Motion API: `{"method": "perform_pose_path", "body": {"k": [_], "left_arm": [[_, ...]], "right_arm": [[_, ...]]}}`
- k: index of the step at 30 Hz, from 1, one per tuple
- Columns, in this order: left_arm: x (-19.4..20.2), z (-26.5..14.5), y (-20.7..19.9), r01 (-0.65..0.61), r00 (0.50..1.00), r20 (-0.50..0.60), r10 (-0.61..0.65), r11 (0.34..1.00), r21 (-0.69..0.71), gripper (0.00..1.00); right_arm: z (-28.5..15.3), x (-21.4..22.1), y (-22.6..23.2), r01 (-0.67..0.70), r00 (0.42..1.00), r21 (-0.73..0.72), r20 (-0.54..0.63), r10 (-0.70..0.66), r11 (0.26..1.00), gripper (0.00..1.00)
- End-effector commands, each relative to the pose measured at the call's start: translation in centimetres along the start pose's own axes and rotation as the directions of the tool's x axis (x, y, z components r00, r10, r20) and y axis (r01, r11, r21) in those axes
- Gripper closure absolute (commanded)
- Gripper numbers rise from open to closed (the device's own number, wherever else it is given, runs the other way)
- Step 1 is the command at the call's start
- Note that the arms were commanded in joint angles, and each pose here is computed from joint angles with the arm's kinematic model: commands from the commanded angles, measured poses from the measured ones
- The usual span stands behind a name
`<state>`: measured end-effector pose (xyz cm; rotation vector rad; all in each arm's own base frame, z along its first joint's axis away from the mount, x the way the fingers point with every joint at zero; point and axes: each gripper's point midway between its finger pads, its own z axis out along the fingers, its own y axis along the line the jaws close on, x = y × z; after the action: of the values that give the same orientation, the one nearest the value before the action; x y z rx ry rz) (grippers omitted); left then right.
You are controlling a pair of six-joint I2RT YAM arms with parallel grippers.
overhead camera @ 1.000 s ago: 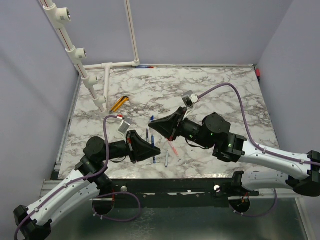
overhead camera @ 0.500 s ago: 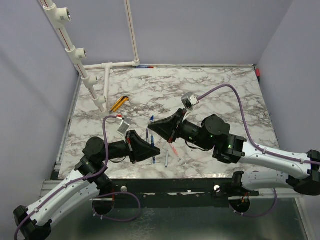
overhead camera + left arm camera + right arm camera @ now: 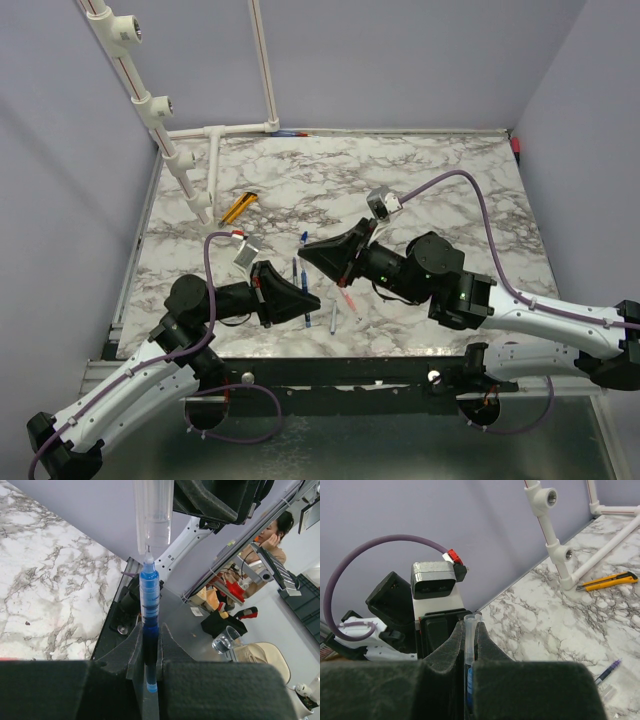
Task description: Insert the pens into the pen caps
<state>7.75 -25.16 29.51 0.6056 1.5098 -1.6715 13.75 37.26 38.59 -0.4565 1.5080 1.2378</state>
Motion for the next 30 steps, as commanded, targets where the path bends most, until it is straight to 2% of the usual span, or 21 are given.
{"method": "perform_pose_path", "body": {"k": [1,30], "left_arm": [[-1.3,0.0,-1.0,-0.044,0.998,0.038,0.043,0.999,0.02,1.0],[-2.4,-0.2,-1.6,-0.072,0.995,0.068,0.072,0.997,0.005,1.0]], "right_arm": [[-0.3,0.3,-0.4,0.023,1.0,0.024,-0.004,-0.023,0.999,0.99],[-0.5,2.5,0.1,0.037,0.998,0.046,-0.046,-0.035,0.998,0.99]]}}
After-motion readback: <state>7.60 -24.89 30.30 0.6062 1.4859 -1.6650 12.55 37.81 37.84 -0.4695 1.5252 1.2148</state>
